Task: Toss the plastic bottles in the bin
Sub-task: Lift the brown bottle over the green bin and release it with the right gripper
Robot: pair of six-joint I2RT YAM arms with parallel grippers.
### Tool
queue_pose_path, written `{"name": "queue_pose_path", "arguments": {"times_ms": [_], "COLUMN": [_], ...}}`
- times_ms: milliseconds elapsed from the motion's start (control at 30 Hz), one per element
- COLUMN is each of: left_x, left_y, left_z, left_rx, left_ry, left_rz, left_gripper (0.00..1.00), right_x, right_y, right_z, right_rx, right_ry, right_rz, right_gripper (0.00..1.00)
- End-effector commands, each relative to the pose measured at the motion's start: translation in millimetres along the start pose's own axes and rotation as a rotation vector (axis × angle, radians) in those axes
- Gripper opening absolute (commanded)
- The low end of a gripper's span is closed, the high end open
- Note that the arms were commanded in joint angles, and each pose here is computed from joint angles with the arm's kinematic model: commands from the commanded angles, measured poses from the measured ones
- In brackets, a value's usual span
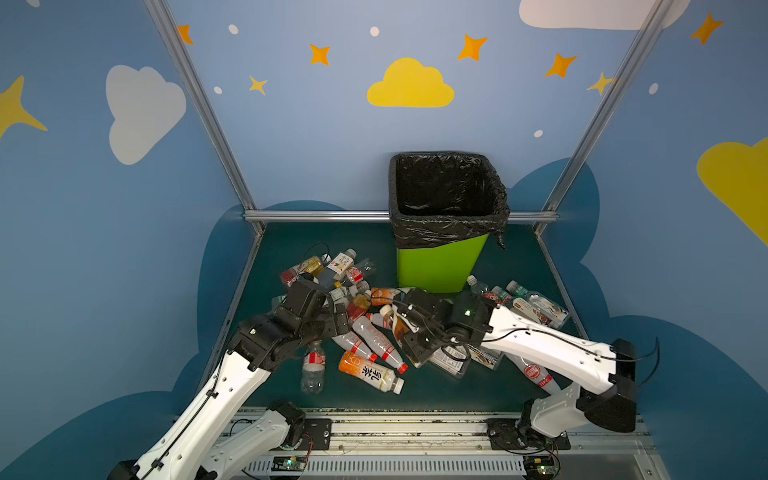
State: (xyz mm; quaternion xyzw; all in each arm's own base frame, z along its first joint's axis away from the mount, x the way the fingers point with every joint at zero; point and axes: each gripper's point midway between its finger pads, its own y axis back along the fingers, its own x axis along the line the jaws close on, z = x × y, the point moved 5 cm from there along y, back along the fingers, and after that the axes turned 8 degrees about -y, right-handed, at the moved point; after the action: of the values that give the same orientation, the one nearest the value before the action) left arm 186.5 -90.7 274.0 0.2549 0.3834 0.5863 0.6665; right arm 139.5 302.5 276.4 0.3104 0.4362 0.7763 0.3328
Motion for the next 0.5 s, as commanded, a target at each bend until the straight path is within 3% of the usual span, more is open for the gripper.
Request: {"name": "queue_pose_path", "arguments": {"times_ms": [0,100,200,267,367,467], "left_x": [-3,-10,-16,-20,-20,-14], "left_y": [7,13,18,21,28,32], "left_z": [11,22,29,31,28,21], "left_rx": [-0.013,-0.036,-0.049,-0.054,-0.06,-0.057], "left_ry": [-0.05,-0.072,-0.082,-0.084,-0.077,-0.062], "left_rz": [0.011,-0.012,-0.04,-0.066,-0.087,-0.081], "left_gripper": [1.0,1.0,1.0,1.0,1.0,1.0], "right_x": [3,-19,-66,-101,-141,-164], "right_y": [86,156,201,212,215,236], "right_z": [62,138,205,235,249,234], "right_rx": [-0.31,-0.613,-0.859,-0.94,-0.979,-1.0], "right_ry": [0.084,0.055,-0.059,-0.152,-0.241,-0.297], "right_rz": [0.059,0.032,-0.037,-0.07,-0.126,-0.176], "right_gripper": [0.47,0.47,0.5,0.78,0.93,0.95]}}
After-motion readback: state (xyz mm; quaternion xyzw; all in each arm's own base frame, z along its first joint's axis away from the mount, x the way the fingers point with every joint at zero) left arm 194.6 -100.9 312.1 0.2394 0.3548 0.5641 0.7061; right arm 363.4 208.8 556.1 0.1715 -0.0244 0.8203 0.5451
